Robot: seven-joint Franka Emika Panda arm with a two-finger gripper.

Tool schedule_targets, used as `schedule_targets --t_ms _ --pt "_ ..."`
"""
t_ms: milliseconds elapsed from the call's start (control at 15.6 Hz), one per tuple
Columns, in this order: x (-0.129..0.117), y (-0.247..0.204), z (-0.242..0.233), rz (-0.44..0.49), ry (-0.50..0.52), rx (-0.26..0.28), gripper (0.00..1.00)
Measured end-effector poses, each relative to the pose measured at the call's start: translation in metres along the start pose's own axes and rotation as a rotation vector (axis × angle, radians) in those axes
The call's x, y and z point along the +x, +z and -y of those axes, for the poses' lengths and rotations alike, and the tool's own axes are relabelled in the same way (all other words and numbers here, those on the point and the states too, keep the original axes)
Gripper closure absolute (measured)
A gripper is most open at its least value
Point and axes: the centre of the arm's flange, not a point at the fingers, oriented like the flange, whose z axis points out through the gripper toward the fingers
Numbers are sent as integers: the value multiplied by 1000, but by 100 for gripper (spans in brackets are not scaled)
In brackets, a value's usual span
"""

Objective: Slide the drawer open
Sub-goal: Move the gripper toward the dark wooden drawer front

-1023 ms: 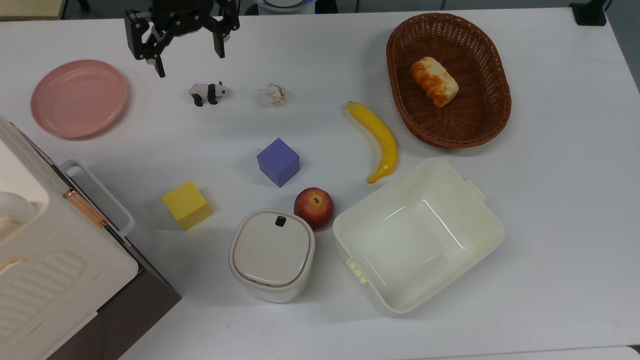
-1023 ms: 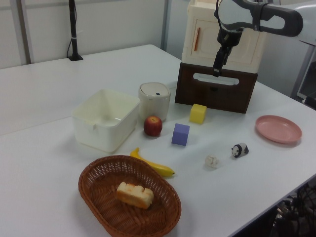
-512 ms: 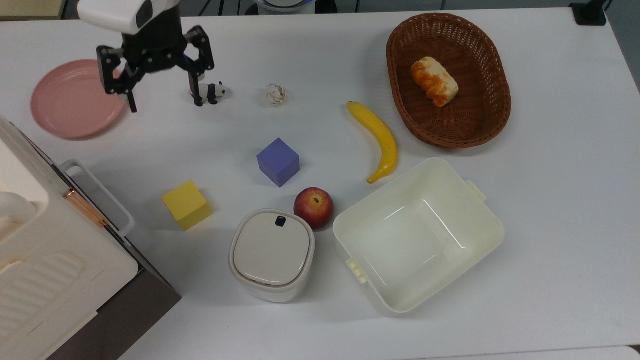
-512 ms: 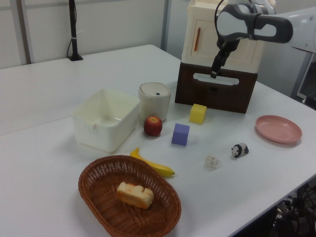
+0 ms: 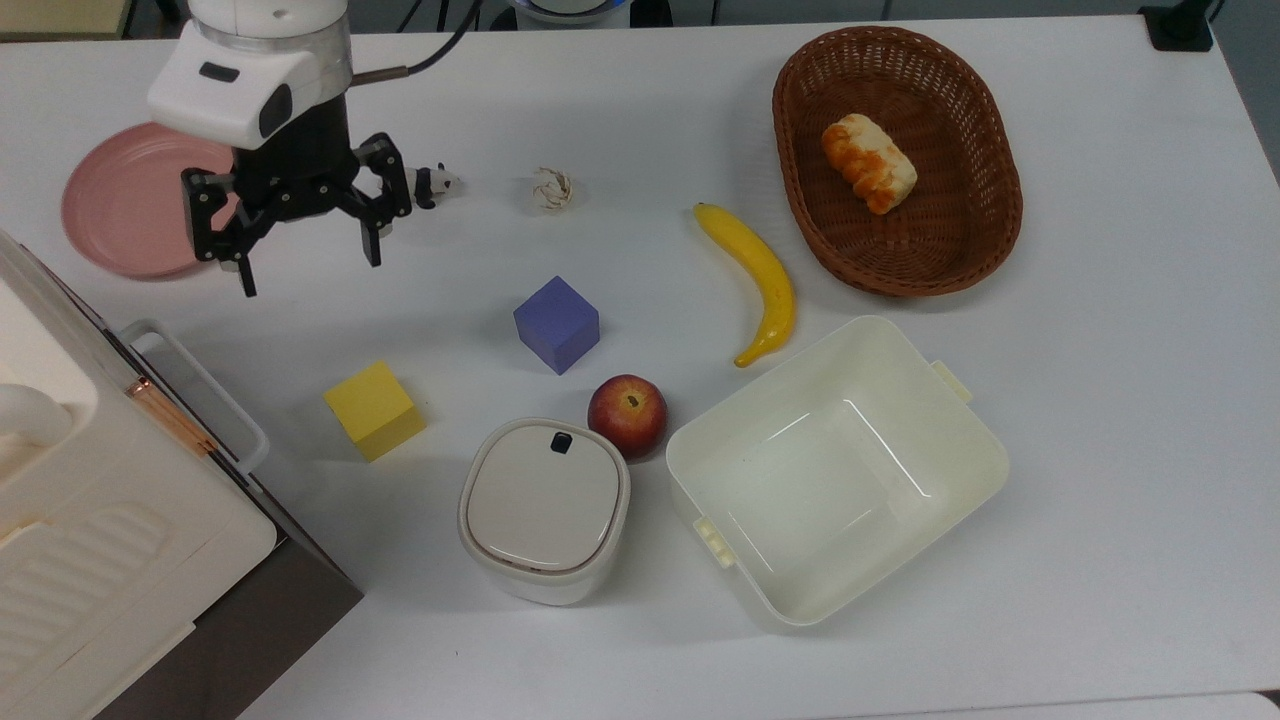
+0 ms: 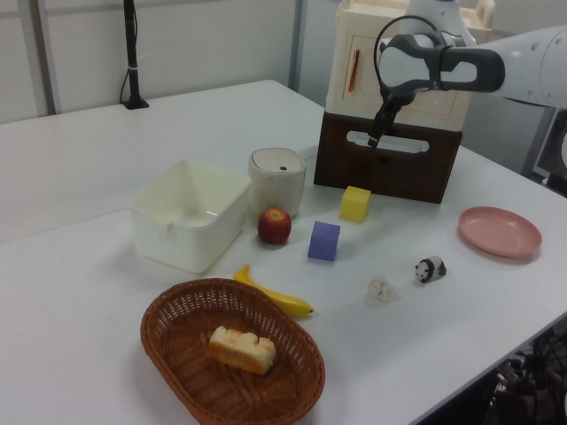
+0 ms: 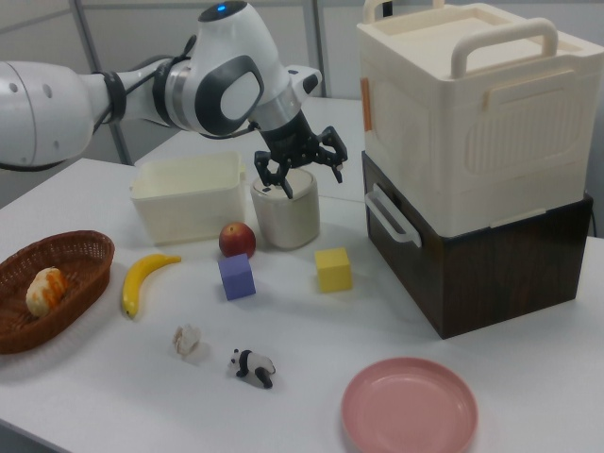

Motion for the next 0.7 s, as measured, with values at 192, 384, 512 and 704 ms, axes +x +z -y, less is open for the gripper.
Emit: schedule_targets --t_ms 192,384,512,704 --pt "0 10 -7 -23 8 -23 0" --pt "-4 18 -12 -22 13 -26 0" --pt "-5 21 -15 -24 16 -29 0" --pt "-2 28 -18 -33 11 -40 0"
